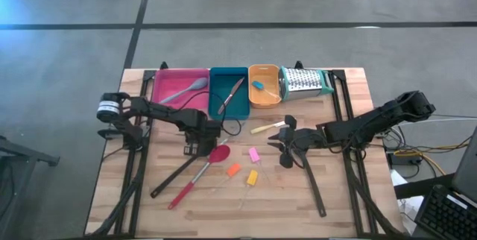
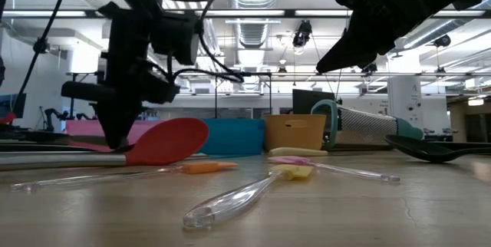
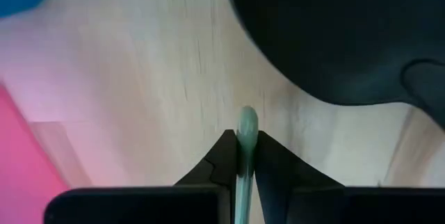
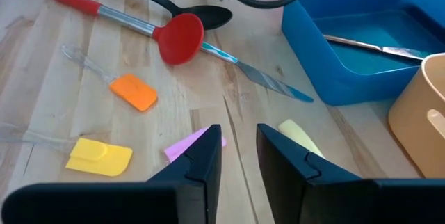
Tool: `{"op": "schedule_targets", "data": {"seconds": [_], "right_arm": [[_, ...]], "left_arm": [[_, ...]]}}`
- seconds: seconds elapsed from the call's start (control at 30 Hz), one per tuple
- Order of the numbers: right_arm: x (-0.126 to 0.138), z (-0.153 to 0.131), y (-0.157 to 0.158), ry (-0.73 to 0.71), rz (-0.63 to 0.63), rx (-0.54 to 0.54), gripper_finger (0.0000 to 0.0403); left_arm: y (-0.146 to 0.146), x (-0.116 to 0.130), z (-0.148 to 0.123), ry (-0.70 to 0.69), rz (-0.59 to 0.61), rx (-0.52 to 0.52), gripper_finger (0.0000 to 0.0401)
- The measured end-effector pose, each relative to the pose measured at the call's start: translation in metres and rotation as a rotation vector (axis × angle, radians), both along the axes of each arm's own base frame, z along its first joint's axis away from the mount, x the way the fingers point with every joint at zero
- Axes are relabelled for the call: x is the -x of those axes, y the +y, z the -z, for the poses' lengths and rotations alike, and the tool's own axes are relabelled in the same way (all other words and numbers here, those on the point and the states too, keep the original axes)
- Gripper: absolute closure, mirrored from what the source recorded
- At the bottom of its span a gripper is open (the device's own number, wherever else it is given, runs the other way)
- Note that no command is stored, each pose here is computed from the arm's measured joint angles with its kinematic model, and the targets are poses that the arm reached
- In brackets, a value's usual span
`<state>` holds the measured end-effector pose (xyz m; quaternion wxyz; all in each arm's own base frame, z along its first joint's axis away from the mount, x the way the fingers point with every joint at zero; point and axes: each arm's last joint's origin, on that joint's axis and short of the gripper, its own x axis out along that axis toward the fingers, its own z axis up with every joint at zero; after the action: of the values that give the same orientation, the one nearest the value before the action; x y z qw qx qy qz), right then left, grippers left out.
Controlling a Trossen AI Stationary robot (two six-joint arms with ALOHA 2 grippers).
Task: Pick & Place Kitchen Items
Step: Put the green knife into the blue bin
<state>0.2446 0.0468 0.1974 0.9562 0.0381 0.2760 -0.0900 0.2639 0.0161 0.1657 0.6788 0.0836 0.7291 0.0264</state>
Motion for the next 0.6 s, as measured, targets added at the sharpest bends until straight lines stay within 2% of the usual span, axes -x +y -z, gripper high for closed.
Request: {"op": "schedule_targets", "data": {"seconds": [0.37, 0.6], "right_arm": [[0.002, 0.004, 0.000, 0.014, -0.001, 0.003, 0.0326], [0.006, 0.011, -0.001, 0.031, 0.006, -0.003, 0.0334]], "left_arm": [[-0.001, -0.026, -0.050, -0.168, 0.069, -0.074, 0.0370], [-0.011, -0.037, -0.104, -0.359, 0.128, -0.223, 0.0370]]}}
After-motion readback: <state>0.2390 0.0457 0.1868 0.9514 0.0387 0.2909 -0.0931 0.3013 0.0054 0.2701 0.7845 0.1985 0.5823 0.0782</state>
